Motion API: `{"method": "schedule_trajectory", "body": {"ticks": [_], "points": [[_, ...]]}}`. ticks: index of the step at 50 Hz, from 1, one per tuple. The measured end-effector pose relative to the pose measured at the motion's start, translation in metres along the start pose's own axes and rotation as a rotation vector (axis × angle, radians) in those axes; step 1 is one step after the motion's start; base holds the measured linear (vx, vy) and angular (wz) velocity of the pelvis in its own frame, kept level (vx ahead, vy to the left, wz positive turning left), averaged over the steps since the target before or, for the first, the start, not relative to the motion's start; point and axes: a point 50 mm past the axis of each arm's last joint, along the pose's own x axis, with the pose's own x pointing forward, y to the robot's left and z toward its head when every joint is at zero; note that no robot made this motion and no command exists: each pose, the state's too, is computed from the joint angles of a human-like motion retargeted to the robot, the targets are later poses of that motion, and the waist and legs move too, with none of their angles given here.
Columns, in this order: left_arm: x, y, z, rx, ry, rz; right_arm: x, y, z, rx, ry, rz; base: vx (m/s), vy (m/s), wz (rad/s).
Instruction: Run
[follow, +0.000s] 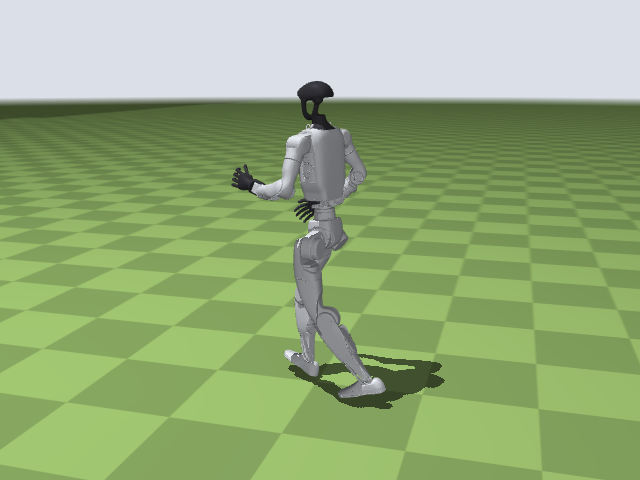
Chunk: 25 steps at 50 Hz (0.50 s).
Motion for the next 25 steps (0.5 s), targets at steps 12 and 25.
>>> {"method": "schedule_trajectory", "body": {"ticks": [12,25], "points": [[-0.060,-0.005,-0.053,0.097,0.345,-0.151,0.053,-0.015,0.058,-0.076,-0.213,-0.115,-0.02,-0.05,-0.12],[-0.147,0.037,-0.068,0.017,0.620,-0.036,0.055,-0.007,0.169,0.109,-0.684,-0.073,0.01,0.04,0.07]]}}
